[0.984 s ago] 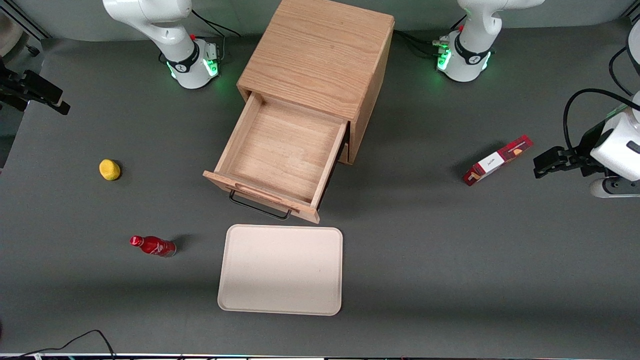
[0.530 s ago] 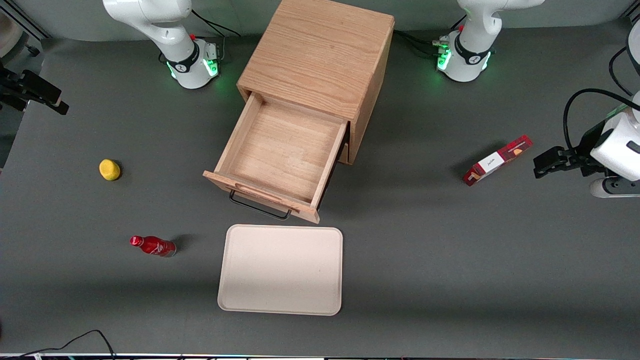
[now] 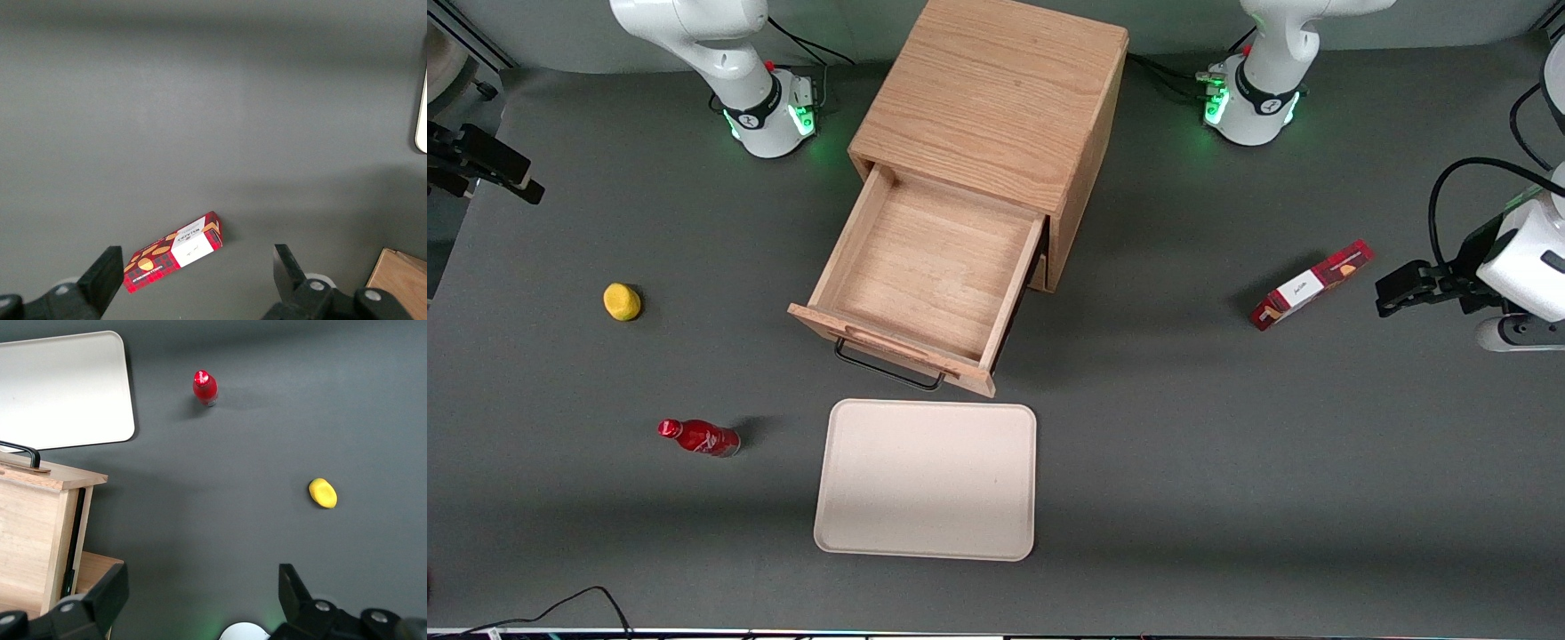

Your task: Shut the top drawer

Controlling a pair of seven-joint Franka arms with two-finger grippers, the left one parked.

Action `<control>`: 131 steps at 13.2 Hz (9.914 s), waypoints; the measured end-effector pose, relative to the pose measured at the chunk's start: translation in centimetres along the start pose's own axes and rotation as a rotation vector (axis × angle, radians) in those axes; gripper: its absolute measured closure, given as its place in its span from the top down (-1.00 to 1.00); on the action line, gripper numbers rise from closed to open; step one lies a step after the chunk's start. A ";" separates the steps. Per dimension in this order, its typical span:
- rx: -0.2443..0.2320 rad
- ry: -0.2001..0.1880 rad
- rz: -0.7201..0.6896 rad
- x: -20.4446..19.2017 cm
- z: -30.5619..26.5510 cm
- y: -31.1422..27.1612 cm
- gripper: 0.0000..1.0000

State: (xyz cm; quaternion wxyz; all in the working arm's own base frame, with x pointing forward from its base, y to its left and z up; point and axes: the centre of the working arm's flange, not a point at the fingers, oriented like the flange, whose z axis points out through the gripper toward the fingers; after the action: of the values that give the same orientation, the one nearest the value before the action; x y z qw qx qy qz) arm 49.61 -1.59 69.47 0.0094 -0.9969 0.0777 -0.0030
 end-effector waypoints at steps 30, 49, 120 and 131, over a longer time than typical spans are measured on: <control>0.145 -0.037 -0.903 9.5 9.3 -25.6 1.00; 0.257 -0.030 -0.963 15.6 22.4 -28.7 1.00; 0.220 -0.156 -1.295 -8.7 32.4 -42.1 1.00; 0.237 -0.185 -1.239 -9.3 32.0 -41.9 1.00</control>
State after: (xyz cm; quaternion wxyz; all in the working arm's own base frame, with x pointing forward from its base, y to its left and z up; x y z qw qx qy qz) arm 47.12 41.82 38.25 0.1227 -0.8453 -0.5153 0.0695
